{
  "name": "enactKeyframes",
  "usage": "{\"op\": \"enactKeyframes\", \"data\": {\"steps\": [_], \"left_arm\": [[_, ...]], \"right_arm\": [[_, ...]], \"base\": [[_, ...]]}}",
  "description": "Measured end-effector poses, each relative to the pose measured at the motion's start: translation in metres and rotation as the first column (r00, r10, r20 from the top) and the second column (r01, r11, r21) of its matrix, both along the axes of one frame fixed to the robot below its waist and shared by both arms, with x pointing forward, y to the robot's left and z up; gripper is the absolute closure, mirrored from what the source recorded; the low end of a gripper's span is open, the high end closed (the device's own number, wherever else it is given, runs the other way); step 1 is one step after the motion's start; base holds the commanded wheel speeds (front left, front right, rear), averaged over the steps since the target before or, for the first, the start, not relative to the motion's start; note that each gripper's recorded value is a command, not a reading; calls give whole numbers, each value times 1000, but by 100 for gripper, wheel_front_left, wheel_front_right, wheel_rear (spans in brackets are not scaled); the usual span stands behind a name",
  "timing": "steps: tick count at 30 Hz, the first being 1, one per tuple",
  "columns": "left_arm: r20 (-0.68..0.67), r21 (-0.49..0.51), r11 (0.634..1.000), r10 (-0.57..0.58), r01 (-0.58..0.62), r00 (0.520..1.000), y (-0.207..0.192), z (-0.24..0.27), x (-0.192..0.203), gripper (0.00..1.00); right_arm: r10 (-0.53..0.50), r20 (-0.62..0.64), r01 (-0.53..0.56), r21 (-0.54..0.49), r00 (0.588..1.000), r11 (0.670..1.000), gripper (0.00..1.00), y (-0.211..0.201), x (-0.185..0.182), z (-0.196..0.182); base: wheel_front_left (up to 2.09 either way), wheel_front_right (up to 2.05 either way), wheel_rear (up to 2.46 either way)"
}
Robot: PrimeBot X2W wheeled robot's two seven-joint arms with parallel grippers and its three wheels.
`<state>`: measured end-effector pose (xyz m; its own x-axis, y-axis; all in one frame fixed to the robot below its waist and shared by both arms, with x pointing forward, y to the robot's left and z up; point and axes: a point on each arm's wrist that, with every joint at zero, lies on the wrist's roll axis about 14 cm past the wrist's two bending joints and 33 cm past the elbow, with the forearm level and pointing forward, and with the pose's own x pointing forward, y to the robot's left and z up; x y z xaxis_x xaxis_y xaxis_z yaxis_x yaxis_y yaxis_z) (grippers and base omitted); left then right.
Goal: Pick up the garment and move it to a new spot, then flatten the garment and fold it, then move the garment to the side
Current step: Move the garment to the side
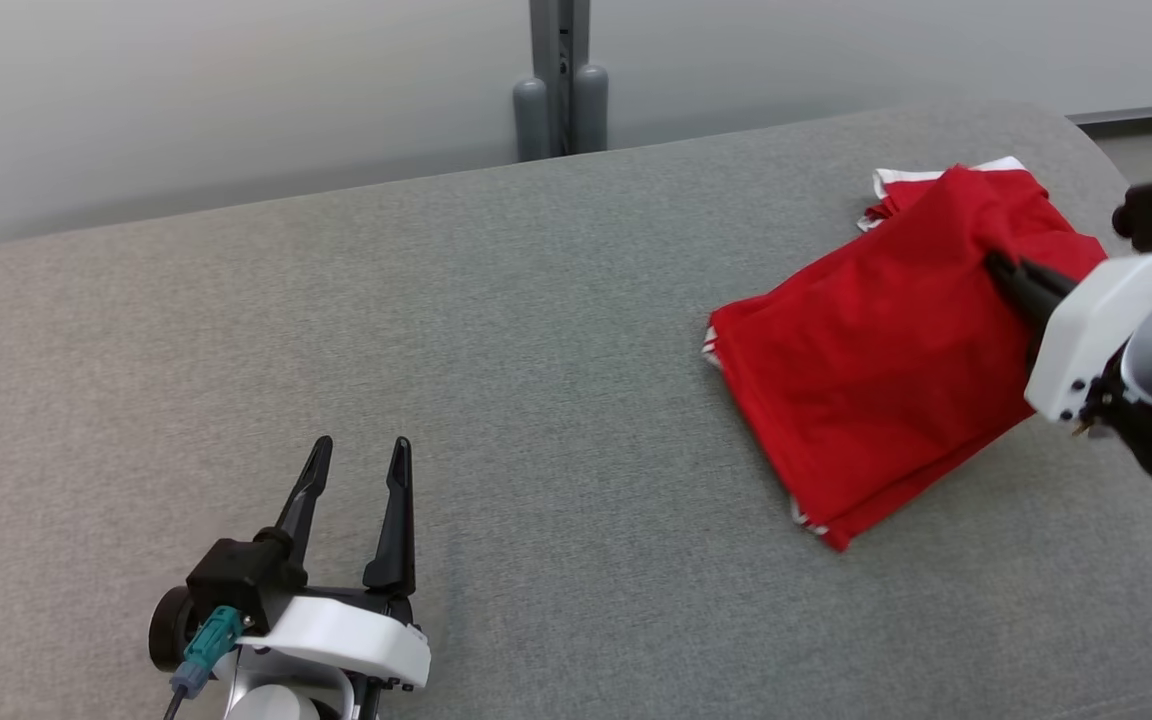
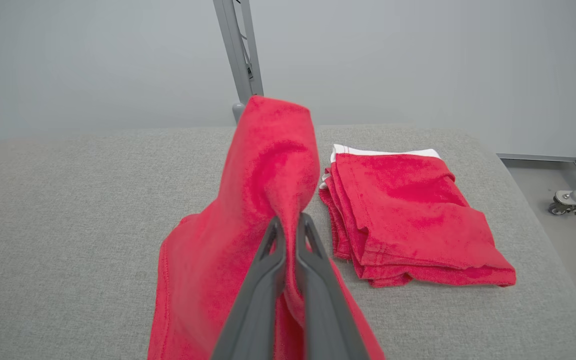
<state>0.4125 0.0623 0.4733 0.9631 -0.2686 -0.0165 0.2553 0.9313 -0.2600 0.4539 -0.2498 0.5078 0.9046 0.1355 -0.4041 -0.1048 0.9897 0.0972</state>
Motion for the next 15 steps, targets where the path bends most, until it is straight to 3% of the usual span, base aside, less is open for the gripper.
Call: {"op": "enactKeyframes", "data": {"steps": [6, 15], "left_arm": [[6, 2, 999, 37, -37, 999, 13, 3, -5, 0], [-31, 18, 997, 81, -81, 996, 30, -12, -4, 0]], "right_arm": [[7, 32, -5, -58, 999, 998, 100, -1, 29, 28], [-40, 18, 41, -117, 999, 992, 100, -20, 68, 39]], "base": [[0, 0, 0], [0, 0, 0]]}}
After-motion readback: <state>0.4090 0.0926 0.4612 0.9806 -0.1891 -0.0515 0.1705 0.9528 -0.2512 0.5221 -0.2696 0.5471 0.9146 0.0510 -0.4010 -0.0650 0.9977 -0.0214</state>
